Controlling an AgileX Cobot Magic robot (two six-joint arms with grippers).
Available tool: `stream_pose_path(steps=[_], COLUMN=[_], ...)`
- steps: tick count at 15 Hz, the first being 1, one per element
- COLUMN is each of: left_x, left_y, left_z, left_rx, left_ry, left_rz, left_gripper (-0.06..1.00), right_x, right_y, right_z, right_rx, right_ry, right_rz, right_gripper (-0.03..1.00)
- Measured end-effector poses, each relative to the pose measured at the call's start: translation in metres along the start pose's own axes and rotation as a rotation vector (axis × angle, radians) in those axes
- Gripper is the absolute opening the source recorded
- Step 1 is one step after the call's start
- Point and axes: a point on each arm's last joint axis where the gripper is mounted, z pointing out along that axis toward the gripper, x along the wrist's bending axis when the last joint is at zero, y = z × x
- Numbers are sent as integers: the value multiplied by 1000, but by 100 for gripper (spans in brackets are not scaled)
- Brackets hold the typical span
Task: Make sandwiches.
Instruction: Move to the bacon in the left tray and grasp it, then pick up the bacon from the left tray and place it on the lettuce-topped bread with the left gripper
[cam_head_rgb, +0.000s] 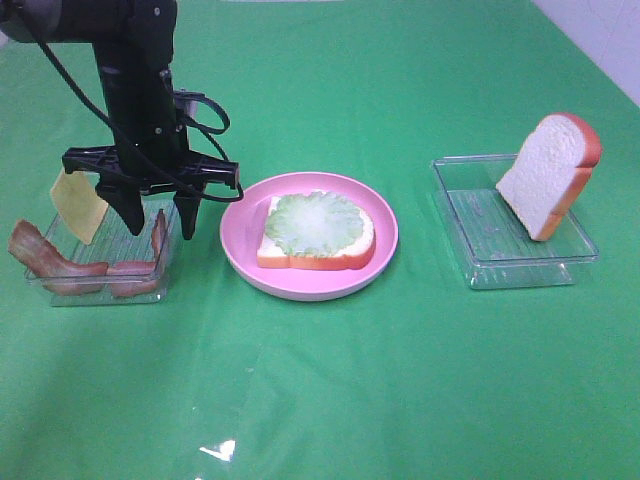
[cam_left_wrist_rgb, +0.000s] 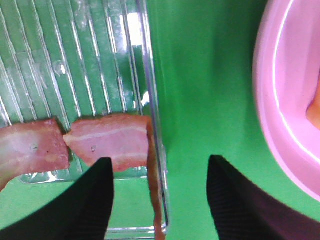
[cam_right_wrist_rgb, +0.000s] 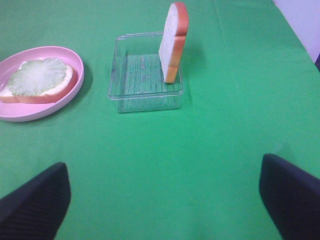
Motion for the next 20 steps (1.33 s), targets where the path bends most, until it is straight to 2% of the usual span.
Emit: stream_pose_path(steps=[2, 5, 6, 9, 14, 15, 16, 17, 18, 20], left_x=[0, 0, 0, -1, -10, -20, -48, -62, -74, -91], left_y=[0, 0, 0, -1, -10, -9, -8, -7, -8, -9], left_z=[0, 0, 0, -6, -76, -90, -109, -116, -120, -125], left_rx=[1, 2, 2, -8, -169, -213, -329, -395, -444, -512], left_ry=[0, 1, 1, -11, -90, -135, -259, -328, -388, -463], left_rz=[9, 12, 16, 56, 138, 174, 233, 257, 280, 313], left_gripper=[40, 8, 1, 0, 0, 0, 0, 0, 0, 0], right_x=[0, 0, 0, 0, 0, 0, 0, 0, 0, 0], right_y=[0, 0, 0, 0, 0, 0, 0, 0, 0, 0], right_z=[0, 0, 0, 0, 0, 0, 0, 0, 0, 0], right_rx=[0, 0, 0, 0, 0, 0, 0, 0, 0, 0], right_ry=[0, 0, 0, 0, 0, 0, 0, 0, 0, 0], right_rz=[0, 0, 0, 0, 0, 0, 0, 0, 0, 0], right_gripper=[98, 98, 98, 98, 98, 98, 98, 98, 98, 98])
